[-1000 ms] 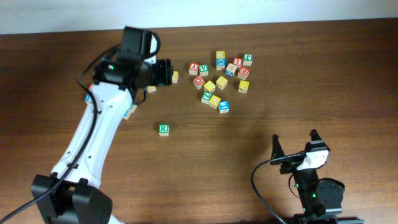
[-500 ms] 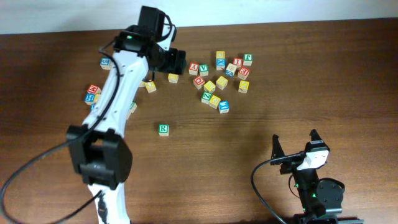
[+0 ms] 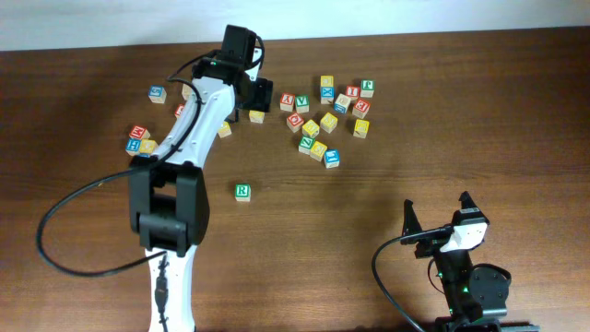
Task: Spell out RSS
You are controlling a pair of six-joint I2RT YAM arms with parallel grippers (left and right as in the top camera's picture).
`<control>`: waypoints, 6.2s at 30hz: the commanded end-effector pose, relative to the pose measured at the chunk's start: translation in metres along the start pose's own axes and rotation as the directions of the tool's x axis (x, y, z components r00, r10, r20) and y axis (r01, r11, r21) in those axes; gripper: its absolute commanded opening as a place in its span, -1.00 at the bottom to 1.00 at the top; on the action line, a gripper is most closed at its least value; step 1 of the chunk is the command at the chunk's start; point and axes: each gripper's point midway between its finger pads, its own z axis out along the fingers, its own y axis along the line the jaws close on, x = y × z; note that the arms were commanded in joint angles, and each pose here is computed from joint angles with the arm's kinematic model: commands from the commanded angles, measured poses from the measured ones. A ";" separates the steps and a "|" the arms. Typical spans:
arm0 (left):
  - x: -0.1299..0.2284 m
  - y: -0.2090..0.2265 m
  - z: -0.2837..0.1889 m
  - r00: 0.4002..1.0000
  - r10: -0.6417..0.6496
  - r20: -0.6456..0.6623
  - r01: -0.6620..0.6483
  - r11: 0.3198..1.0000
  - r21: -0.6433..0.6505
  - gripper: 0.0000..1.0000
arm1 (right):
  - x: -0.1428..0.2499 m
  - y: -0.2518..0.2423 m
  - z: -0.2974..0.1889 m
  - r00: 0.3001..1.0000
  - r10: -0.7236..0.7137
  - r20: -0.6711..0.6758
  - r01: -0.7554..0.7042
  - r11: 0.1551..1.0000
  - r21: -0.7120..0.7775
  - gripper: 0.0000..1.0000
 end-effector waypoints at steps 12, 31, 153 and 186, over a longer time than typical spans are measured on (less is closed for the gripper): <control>-0.011 0.003 0.024 0.815 0.578 0.034 -0.577 0.816 -0.040 0.79 | 0.002 -0.003 0.000 1.000 0.001 -0.001 -0.001 1.000 0.012 0.97; 0.034 -0.028 0.041 0.779 0.627 0.012 -0.616 0.761 0.203 0.68 | 0.002 -0.003 0.000 1.000 0.001 -0.001 -0.001 1.000 0.012 0.97; 0.195 -0.072 -0.245 0.848 0.037 -0.529 0.151 0.940 0.307 -0.74 | 0.002 -0.003 0.000 1.000 0.001 -0.001 -0.001 1.000 0.012 0.97; 0.214 -0.093 -0.095 0.268 -0.962 0.058 0.952 0.255 -0.169 -0.65 | 0.002 -0.003 0.000 1.000 0.001 -0.001 -0.001 1.000 0.012 0.97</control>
